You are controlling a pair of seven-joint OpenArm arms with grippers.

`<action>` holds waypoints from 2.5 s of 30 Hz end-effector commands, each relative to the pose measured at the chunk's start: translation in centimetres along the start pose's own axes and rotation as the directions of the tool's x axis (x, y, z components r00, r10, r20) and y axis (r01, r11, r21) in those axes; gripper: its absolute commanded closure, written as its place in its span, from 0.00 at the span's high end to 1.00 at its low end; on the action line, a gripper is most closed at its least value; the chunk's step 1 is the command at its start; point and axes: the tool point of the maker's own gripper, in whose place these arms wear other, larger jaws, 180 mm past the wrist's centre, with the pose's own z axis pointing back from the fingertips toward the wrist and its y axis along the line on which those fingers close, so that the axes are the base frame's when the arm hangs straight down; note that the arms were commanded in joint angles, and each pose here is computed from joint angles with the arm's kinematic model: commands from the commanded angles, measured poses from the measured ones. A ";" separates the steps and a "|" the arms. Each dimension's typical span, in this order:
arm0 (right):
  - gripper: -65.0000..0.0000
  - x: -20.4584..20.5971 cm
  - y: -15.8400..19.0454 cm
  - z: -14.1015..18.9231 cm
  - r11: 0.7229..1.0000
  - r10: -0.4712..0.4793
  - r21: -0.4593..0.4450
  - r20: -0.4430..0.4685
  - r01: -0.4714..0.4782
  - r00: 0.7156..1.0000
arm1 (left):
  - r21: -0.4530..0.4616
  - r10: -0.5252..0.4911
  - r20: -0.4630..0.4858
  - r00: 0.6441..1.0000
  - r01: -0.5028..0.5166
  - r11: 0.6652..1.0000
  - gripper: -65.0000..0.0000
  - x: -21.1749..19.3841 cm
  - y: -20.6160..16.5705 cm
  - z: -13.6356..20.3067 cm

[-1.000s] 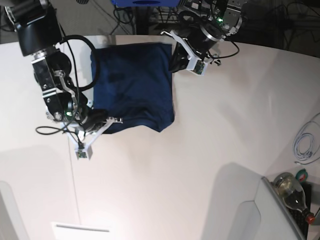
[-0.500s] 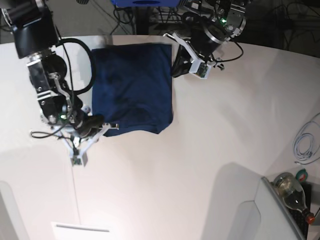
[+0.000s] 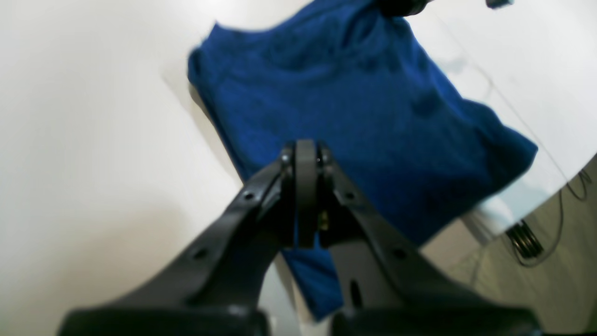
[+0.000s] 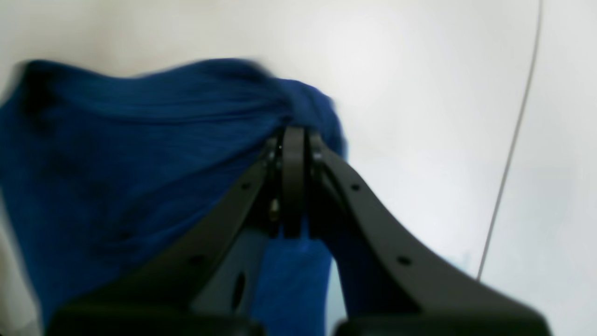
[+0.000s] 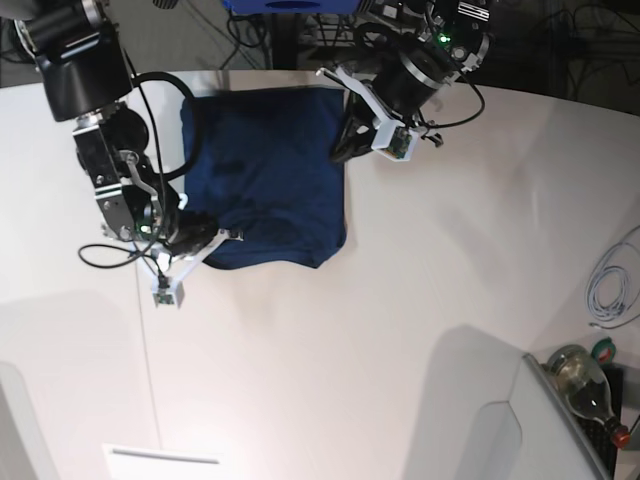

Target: Layout the t-shirt on the table in an organized manner, then fold the t-shirt properly

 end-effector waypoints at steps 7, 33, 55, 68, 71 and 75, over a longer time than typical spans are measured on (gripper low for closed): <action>0.02 4.2 1.8 2.8 0.998 0.014 0.051 0.167 -0.023 0.986 | -0.002 -0.010 -0.010 1.000 0.010 1.000 0.00 -0.8 0.6 1.8; 0.02 -30.9 -2.3 17.0 0.987 -0.161 -0.081 -0.366 0.141 0.917 | 0.139 0.092 -0.582 0.808 -0.013 0.990 0.00 -21.1 2.8 21.2; 0.02 -42.4 -9.9 5.0 0.977 0.081 -0.152 -0.394 -0.152 0.916 | 0.244 0.279 -0.669 0.689 -0.151 0.958 0.00 -33.5 1.3 15.2; 0.03 -40.3 -13.6 4.5 0.963 0.099 -0.195 -0.384 -0.185 0.918 | 0.128 0.029 -0.715 0.699 0.090 0.988 0.00 -32.2 0.6 9.2; 0.03 -39.3 -13.4 3.8 0.964 0.100 -0.194 -0.367 -0.181 0.925 | 0.147 0.034 -0.702 0.711 0.098 0.984 0.00 -31.7 1.4 8.4; 0.03 -39.1 -12.7 3.5 0.967 0.097 -0.186 -0.360 -0.174 0.928 | 0.152 0.036 -0.704 0.710 0.101 0.983 0.00 -31.7 1.7 8.5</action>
